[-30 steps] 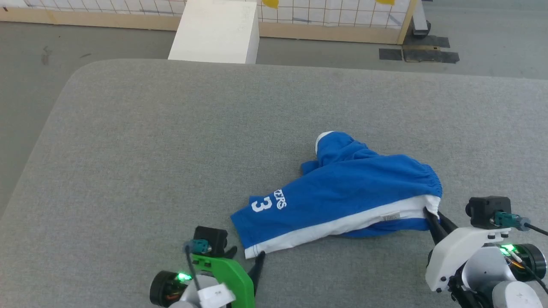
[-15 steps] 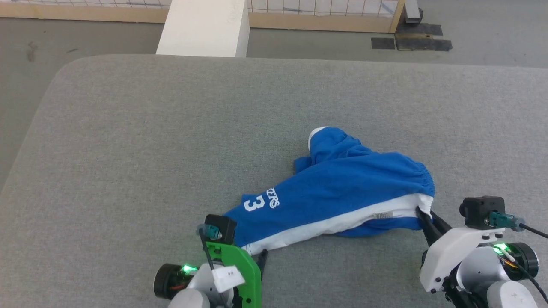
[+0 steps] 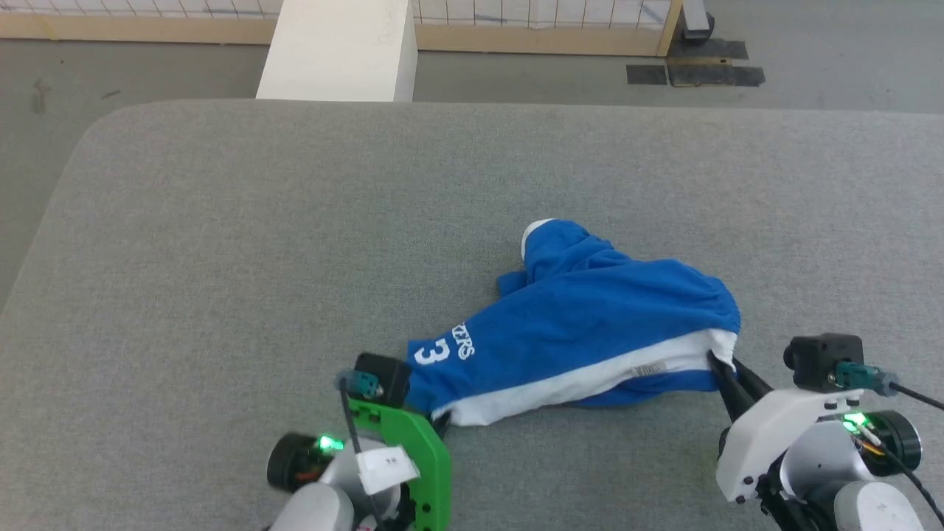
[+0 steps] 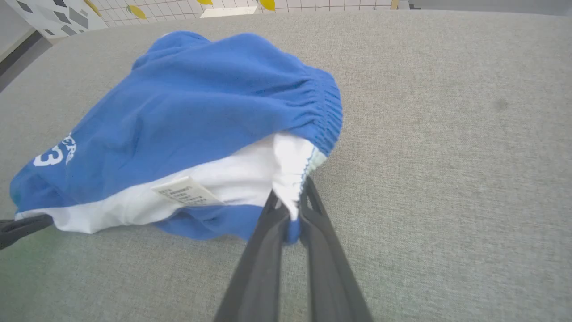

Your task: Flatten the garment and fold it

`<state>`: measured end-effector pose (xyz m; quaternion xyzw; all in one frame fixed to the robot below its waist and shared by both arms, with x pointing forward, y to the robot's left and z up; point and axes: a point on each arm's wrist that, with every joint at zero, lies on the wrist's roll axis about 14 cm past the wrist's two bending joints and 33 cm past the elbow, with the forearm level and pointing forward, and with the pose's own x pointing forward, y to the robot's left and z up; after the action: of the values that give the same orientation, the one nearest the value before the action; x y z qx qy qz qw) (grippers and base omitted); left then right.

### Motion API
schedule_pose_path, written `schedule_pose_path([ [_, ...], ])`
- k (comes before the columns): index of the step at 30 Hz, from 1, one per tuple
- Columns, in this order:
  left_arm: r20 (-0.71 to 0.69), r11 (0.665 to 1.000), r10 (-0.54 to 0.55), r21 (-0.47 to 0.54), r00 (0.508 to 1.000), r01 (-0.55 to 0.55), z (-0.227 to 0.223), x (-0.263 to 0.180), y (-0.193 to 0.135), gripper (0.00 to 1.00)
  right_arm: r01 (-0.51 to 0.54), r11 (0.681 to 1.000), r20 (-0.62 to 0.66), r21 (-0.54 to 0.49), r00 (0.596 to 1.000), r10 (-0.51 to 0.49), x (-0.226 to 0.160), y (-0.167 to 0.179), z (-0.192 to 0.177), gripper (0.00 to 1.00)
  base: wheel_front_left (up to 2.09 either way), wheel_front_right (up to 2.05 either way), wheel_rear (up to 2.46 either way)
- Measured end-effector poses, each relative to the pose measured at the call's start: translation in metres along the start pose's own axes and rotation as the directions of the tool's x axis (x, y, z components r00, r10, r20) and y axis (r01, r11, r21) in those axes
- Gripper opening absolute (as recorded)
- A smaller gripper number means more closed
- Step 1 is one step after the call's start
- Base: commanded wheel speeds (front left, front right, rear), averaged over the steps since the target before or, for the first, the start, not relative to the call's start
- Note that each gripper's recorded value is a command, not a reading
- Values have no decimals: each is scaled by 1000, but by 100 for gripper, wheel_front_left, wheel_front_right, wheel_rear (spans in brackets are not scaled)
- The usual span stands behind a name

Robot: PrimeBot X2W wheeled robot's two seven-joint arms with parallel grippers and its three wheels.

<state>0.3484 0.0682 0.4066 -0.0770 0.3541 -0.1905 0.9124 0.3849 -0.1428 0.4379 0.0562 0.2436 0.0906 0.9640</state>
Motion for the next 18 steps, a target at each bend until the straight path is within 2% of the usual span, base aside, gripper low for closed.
schedule_pose_path([
  [4,141,997,-76,14,987,75,43,-14,-12,0,-24,998,31,-53,999,25,-4,12,21,0,0,0,0],
  [8,288,990,-131,87,949,110,103,-31,-15,0,-45,987,73,-157,996,57,-4,21,56,0,0,0,0],
  [12,414,980,-198,111,888,167,163,-44,-22,0,-64,961,115,-271,989,98,2,27,98,0,0,0,0],
  [14,454,979,-198,142,869,149,189,-46,-18,0,-75,945,131,-320,984,123,7,31,119,0,0,0,0],
  [18,555,982,-188,120,810,146,246,-47,-4,0,-94,914,157,-396,973,168,23,41,159,0,0,0,0],
])
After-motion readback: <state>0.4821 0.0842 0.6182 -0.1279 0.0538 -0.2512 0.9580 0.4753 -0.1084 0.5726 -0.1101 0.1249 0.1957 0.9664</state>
